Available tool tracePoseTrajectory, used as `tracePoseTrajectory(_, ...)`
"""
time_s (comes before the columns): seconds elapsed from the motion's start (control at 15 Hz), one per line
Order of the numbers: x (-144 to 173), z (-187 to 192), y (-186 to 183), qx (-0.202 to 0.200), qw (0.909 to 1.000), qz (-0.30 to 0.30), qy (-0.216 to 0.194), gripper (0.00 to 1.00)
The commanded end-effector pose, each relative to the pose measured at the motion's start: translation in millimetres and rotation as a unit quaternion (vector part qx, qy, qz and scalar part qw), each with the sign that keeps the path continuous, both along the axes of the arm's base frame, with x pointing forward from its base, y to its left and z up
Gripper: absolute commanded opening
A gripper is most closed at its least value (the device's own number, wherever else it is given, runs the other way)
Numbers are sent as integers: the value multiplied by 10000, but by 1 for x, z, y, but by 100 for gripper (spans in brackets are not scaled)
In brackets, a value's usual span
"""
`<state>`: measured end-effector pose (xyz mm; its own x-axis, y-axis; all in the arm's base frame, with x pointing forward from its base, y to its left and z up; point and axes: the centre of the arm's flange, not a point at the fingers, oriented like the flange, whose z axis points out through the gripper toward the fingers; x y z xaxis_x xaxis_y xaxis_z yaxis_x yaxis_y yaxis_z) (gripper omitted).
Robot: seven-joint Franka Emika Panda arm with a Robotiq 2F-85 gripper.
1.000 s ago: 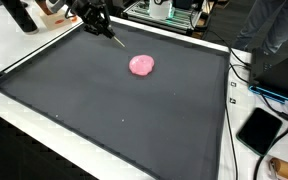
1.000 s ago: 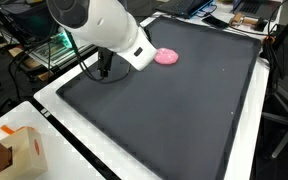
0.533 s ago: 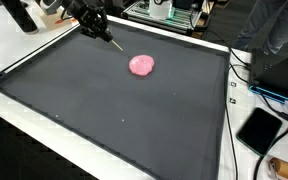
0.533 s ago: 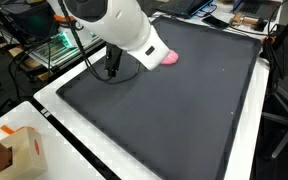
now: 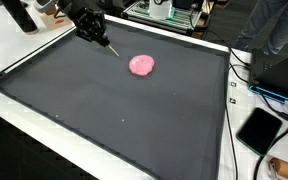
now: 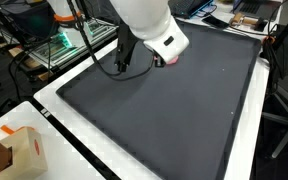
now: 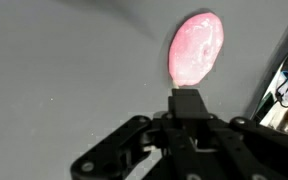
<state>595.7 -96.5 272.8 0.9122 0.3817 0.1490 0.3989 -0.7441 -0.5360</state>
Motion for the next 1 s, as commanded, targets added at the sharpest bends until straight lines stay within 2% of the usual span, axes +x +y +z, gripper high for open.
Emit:
tracePoseTrajectory(0.0, 13, 9, 15, -313, 9995, 36, 20, 3)
tracePoseTrajectory(0.33, 24, 31, 45, -680, 9976, 133, -33, 3)
tracePoseTrajectory(0.6, 29, 51, 82, -1077, 9937, 234, -176, 3)
tracePoseTrajectory(0.93, 27, 79, 139, -1719, 9840, 270, -377, 3)
